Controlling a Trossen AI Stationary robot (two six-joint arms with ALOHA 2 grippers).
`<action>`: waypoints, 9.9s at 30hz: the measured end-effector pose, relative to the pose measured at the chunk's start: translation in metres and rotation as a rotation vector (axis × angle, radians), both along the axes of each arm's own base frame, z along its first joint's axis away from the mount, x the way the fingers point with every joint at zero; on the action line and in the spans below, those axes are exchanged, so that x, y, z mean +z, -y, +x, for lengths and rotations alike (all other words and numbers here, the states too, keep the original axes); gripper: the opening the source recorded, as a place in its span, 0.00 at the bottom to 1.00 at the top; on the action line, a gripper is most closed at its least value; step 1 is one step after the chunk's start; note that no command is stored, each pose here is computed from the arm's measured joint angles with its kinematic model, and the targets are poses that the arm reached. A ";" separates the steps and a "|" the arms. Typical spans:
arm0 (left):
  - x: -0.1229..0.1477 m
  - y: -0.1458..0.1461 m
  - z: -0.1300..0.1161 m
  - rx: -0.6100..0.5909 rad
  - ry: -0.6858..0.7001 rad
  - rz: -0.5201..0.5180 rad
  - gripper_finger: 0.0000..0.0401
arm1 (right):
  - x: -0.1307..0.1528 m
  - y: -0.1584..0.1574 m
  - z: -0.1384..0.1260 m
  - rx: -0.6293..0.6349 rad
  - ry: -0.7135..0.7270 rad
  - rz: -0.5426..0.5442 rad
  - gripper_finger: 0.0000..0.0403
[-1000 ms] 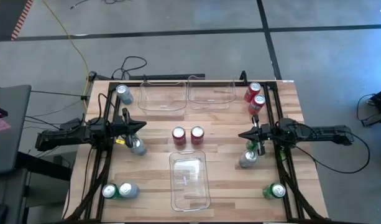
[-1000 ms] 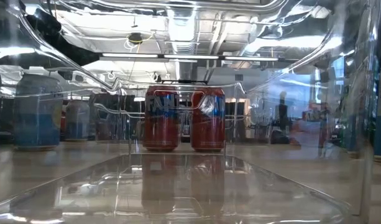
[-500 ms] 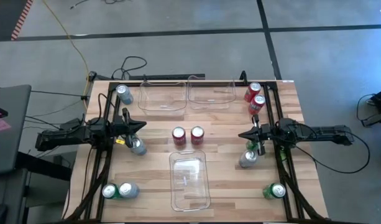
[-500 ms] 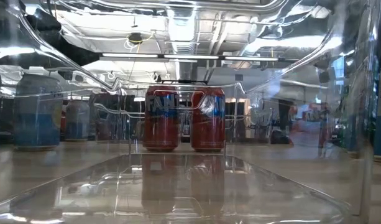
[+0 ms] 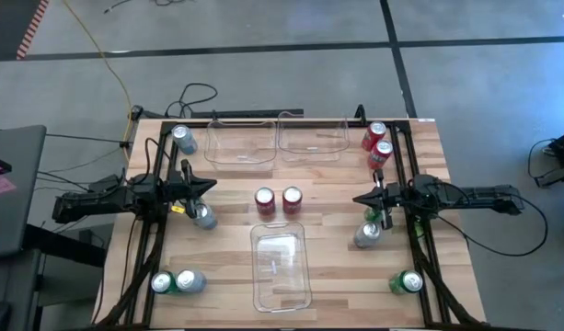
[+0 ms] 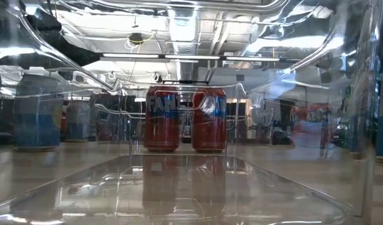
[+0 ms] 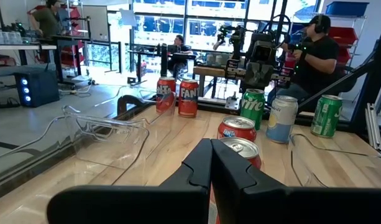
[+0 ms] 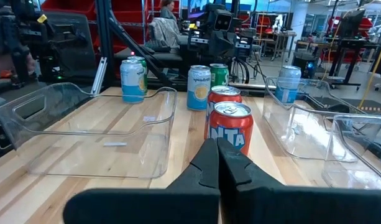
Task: Sort soda cans
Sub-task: Put the top left white and blue soda can into the top left transparent bin
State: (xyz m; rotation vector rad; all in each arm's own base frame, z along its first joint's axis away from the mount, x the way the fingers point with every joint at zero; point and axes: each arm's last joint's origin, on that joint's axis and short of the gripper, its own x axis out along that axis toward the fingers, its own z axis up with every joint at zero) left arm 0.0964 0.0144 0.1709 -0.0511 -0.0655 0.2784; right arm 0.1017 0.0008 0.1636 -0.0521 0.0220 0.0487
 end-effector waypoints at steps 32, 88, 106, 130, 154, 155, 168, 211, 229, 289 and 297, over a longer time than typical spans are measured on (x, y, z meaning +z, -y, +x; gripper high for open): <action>0.018 -0.009 -0.007 0.365 0.114 0.143 0.00 | 0.039 0.036 -0.013 -0.619 0.393 0.041 0.01; 0.129 -0.026 0.004 0.735 -0.200 -0.035 0.59 | 0.062 0.048 -0.021 -0.650 0.559 0.312 0.83; 0.149 -0.073 0.010 0.945 -0.669 -0.401 0.60 | 0.089 0.054 0.007 -0.636 0.242 0.325 0.98; 0.139 -0.119 0.004 0.936 -0.797 -0.604 0.83 | 0.086 0.063 0.021 -0.666 0.172 0.359 0.99; 0.138 -0.154 0.060 0.927 -0.950 -0.809 0.82 | 0.093 0.054 0.025 -0.582 0.230 0.357 0.99; 0.144 -0.155 0.060 0.954 -0.945 -0.788 0.82 | 0.093 0.054 0.025 -0.583 0.230 0.350 0.99; 0.154 -0.169 0.038 1.209 -0.985 -0.837 0.82 | 0.094 0.054 0.025 -0.582 0.231 0.347 0.99; 0.118 -0.218 0.046 1.503 -0.746 -1.054 0.96 | 0.091 0.054 0.025 -0.584 0.205 0.349 0.99; 0.066 -0.200 0.049 1.711 -0.617 -1.129 0.96 | 0.091 0.053 0.025 -0.578 0.201 0.340 0.99; 0.167 -0.140 0.035 1.260 -0.489 -0.685 0.74 | 0.096 0.053 0.025 -0.580 0.207 0.297 0.99; 0.194 -0.129 0.064 1.037 -0.591 -0.514 0.74 | 0.095 0.053 0.025 -0.579 0.207 0.317 0.99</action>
